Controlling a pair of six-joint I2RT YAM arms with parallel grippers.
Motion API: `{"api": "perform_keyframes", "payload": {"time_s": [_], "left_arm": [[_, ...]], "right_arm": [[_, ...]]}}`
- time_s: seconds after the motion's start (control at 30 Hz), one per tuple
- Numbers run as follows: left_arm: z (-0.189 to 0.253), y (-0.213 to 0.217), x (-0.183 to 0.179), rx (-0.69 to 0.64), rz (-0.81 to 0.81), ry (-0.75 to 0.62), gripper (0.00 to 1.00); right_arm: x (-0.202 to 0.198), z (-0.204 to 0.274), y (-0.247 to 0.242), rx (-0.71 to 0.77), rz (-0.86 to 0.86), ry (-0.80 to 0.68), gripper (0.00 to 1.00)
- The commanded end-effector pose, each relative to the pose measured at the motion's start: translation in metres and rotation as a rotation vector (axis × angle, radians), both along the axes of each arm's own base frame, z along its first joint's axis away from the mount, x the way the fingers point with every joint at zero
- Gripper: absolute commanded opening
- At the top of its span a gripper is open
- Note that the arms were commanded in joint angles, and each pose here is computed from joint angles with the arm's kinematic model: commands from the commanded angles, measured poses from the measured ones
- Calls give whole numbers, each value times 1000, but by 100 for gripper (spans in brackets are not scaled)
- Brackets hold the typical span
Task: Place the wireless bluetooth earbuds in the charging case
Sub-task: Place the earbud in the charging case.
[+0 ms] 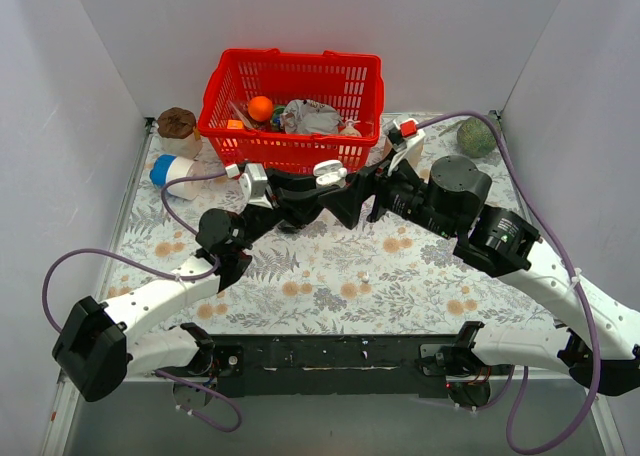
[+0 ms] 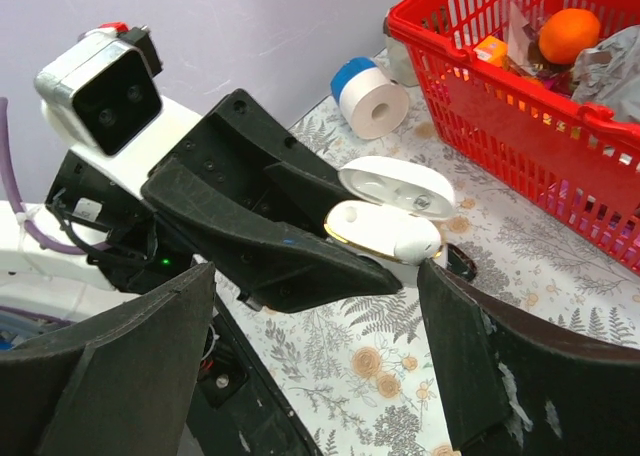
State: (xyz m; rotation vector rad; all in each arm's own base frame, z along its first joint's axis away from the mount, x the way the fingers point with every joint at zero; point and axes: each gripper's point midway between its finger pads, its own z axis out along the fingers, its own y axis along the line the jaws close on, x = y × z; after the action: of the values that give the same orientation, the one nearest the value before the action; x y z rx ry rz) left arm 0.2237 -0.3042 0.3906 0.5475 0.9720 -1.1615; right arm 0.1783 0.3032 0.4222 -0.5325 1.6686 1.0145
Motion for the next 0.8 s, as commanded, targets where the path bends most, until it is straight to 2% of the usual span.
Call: {"api": "perform_keyframes", "payload": {"time_s": [0.0, 0.3, 0.43, 0.47, 0.5, 0.6, 0.77], "left_arm": [[-6, -7, 4, 25, -4, 9, 0], [-5, -7, 4, 20, -10, 10, 0], [-7, -5, 2, 21, -3, 11, 0], [-5, -3, 1, 19, -2, 6, 0], [-8, -3, 0, 23, -4, 7, 0], [-8, -1, -1, 21, 0, 5, 0], [-7, 1, -4, 21, -4, 0, 0]], "right_arm": [[-20, 40, 11, 119, 100, -42, 88], [-19, 42, 11, 120, 97, -48, 88], [-16, 55, -5, 141, 39, -93, 88], [-14, 55, -8, 133, 24, -97, 87], [-14, 58, -15, 132, 7, -115, 76], [-10, 55, -22, 120, -32, -129, 59], [-4, 42, -25, 87, -63, -114, 61]]}}
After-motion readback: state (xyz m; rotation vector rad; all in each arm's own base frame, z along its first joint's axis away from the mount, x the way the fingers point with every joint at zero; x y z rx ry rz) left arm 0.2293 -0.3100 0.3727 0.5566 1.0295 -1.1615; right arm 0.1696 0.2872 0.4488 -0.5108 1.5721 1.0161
